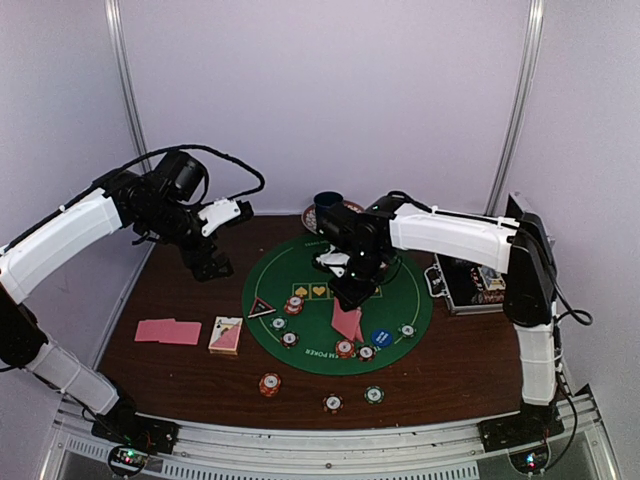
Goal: Distribute texas hold em gaming equipment
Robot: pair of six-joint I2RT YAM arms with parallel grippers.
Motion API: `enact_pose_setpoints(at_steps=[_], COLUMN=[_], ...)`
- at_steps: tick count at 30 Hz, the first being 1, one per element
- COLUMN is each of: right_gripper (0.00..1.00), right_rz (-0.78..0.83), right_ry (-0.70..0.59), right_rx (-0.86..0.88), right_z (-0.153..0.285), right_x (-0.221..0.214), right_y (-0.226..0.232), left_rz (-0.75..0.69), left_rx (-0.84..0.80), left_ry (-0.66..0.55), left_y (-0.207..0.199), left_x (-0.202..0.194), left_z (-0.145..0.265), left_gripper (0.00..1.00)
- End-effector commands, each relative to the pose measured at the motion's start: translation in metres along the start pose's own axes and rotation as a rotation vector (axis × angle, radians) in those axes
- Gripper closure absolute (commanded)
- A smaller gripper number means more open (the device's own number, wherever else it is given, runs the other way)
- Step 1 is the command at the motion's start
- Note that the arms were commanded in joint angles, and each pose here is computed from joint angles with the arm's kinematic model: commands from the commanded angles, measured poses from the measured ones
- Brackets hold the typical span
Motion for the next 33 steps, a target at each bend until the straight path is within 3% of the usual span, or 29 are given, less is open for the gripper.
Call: enact_pose_setpoints(at_steps=[1,6,12,18,25,29,33], right_gripper=[0.89,0.80,0.76,0.82,0.82,0.99,1.00], right_rz=[0.021,0.017,0.016,0.007,0.009,0.003,-0.020], right_ry=[-0.042,-0.049,-0.045,-0.071,-0.055,-0.074,-0.156], right_rx=[-0.055,-0.026,-0.026,-0.026,-0.001,-0.012,-0.010], right_z=[0.004,0.001,-0.003,-0.001,-0.008,-0.005,0.017], right_x=[0.000,-0.003,-0.006,-0.003,-0.006,-0.004,0.009], right_y=[-0.003,0.003,0.006,0.006,0.012,0.010,0.010], left_rz=[-0.009,-0.013,-0.016,-0.017,-0.025,-0.024,-0.007], left_rx=[0.015,0.022,0.025,0.026,0.023,0.022,0.043], left_ry=[-0.047,-0.046,-0.051,-0.056,-0.056,-0.060,-0.070], left_y=[0.004,0.005,0.006,0.006,0.006,0.006,0.010], left_x=[0.006,0.007,0.008,0.009,0.010,0.010,0.014], left_z=[0.006,0.007,0.009,0.011,0.013,0.013,0.016], left_gripper=[0.02,0.03,0.03,0.03,0.04,0.04,0.03])
Point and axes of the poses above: each gripper's point midway between its finger pads, its own z axis back along the fingers, its own y axis along the line the jaws close on, x = y × z, the point moved 3 cm from there along z, back along the fingers, and after that the axes turned 3 degrees about z, right-handed, at the moved point
